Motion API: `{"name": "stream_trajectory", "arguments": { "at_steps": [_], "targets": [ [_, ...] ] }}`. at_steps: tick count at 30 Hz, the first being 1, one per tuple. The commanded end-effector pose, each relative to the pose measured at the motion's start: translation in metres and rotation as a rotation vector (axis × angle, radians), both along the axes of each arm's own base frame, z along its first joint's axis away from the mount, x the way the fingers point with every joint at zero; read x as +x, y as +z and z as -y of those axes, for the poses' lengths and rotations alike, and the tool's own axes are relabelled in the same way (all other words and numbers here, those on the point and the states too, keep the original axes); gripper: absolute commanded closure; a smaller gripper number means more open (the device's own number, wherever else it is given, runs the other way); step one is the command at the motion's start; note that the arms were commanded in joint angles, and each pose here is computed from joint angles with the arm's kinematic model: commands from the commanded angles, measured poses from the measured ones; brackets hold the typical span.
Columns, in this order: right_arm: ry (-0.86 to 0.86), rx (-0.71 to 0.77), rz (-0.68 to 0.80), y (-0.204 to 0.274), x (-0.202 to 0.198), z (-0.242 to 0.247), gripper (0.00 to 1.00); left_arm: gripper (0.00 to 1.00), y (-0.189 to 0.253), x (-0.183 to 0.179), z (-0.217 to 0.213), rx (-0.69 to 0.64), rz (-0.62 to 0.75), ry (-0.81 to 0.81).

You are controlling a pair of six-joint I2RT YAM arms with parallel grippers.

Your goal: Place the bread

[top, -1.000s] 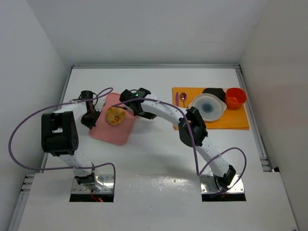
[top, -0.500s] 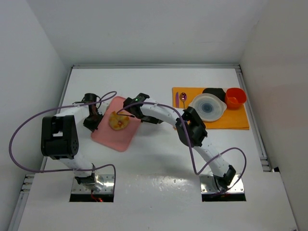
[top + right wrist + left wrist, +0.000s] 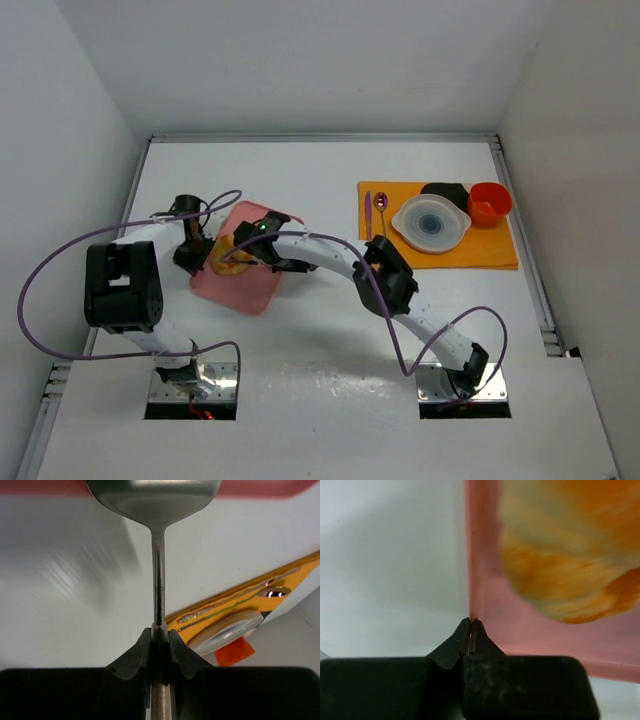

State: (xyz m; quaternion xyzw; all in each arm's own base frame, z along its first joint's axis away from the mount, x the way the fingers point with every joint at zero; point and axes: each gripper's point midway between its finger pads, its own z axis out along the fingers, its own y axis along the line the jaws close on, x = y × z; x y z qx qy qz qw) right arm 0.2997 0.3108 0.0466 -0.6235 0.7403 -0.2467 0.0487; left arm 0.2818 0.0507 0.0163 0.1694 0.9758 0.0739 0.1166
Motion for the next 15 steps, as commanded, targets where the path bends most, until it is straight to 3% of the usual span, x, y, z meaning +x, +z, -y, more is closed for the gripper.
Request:
{"name": "stream_trajectory", "arguments": {
  "at_steps": [1,7,15],
  "targets": [
    [0.005,0.091,-0.009,-0.005,-0.001,-0.027,1.00,1.00,0.008,-0.003,0.008,-0.026,0.014,-0.002],
    [-0.041,0.191,-0.006,-0.016,-0.005,-0.049,1.00,1.00,0.001,-0.005,0.012,-0.048,-0.005,0.003],
    [0.083,0.230,0.017,-0.025,-0.020,-0.092,1.00,1.00,-0.002,-0.005,0.018,-0.070,-0.015,-0.002]
  ]
}}
